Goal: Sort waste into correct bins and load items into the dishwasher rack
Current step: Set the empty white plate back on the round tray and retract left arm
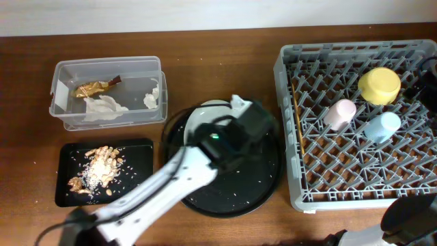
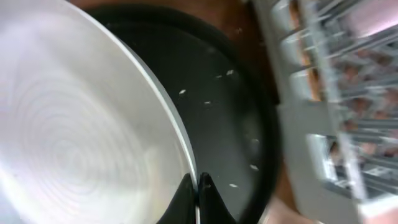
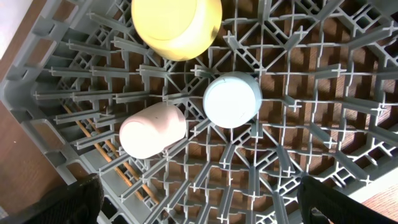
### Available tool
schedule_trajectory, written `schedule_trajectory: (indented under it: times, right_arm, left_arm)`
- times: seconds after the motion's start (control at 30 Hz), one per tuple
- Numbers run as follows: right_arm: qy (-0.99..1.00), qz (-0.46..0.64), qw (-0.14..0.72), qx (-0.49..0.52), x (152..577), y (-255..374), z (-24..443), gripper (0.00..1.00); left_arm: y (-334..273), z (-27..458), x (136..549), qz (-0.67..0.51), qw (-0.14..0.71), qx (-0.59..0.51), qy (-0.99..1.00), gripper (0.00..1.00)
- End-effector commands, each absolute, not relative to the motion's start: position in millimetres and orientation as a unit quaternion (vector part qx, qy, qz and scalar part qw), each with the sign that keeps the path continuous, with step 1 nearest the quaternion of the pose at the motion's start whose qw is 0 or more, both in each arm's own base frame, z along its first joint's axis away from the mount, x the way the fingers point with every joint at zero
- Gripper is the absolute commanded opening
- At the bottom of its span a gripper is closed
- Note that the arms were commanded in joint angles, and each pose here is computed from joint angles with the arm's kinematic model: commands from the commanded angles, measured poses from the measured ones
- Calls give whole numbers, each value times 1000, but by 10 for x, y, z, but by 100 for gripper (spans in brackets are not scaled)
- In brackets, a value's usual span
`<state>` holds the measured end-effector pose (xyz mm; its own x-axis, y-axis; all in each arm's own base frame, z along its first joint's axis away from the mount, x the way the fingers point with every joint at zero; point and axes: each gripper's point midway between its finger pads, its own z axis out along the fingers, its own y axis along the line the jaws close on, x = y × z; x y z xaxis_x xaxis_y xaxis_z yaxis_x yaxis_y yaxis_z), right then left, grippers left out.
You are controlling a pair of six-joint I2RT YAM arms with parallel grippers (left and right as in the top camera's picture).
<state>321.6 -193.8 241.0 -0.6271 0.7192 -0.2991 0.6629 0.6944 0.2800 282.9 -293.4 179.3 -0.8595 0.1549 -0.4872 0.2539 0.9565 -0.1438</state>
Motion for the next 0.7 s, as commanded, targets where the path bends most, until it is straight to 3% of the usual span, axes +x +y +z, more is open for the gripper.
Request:
schedule_trajectory:
  times: [0.0,0.27,0.53,0.57,0.6,0.63,0.67]
  right_arm:
    - [899,70,207,379,3234,-1927,2480,98]
    - [899,70,207,379,3234,-1927,2480,98]
    - [899,70,207,379,3234,-1927,2480,98]
    - [899,70,207,379,3234,-1927,2480,98]
    - [899,70,207,379,3234,-1927,2480,98]
    - [899,70,207,379,3234,-1927,2480,98]
    - [899,70,207,379,3234,-1927,2480,98]
  left_arm:
    - [-2868,1377,3003,-13,250,93,964,1]
    - [-2865,839,3002,35,204,106,973,1]
    - [-2938,761,2918,15,177,111,978,1]
    - [-2944,759,2911,13,176,112,978,15]
    - [-2942,758,2909,13,175,112,978,47]
    - [-2942,760,2909,13,175,112,978,69]
    - [-2943,760,2909,12,175,112,978,72]
